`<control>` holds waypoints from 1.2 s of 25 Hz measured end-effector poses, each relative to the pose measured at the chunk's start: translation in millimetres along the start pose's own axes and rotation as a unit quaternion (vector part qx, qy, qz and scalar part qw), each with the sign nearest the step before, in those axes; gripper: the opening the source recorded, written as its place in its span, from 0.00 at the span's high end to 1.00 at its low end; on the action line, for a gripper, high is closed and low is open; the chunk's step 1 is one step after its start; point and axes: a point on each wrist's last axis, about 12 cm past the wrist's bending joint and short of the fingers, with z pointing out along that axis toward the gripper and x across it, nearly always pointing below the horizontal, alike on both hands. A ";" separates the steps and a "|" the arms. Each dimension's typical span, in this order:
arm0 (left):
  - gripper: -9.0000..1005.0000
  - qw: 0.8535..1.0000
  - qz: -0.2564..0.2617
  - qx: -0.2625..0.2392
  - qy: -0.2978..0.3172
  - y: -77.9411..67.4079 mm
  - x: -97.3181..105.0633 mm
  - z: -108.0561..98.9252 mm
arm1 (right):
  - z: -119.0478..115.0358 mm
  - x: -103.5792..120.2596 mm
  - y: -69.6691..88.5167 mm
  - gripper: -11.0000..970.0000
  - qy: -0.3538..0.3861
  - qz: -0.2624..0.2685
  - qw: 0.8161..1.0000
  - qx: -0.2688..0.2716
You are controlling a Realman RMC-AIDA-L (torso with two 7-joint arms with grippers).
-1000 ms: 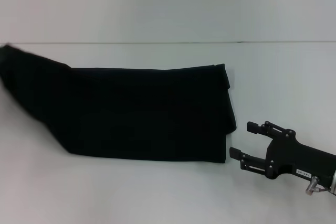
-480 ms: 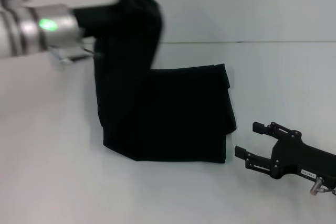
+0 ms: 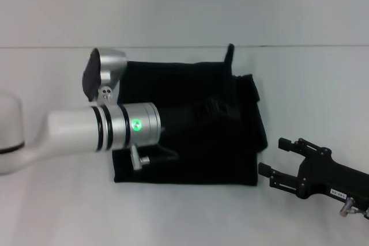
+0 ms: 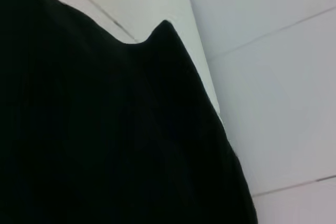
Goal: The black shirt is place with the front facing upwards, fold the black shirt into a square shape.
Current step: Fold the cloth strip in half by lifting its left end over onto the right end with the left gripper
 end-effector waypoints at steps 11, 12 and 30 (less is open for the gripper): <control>0.87 0.998 0.017 0.052 0.013 -10.5 0.4 -6.9 | 32.5 -23.5 -28.3 0.12 0.009 -0.016 0.998 0.067; 0.87 0.998 0.018 0.056 0.014 -10.7 0.9 -8.1 | 38.8 -26.7 -30.7 0.12 0.016 -0.020 0.997 0.071; 0.85 0.997 0.015 0.077 0.028 1.1 18.8 -26.8 | 84.0 -69.9 -49.9 0.12 -0.007 -0.010 0.993 0.119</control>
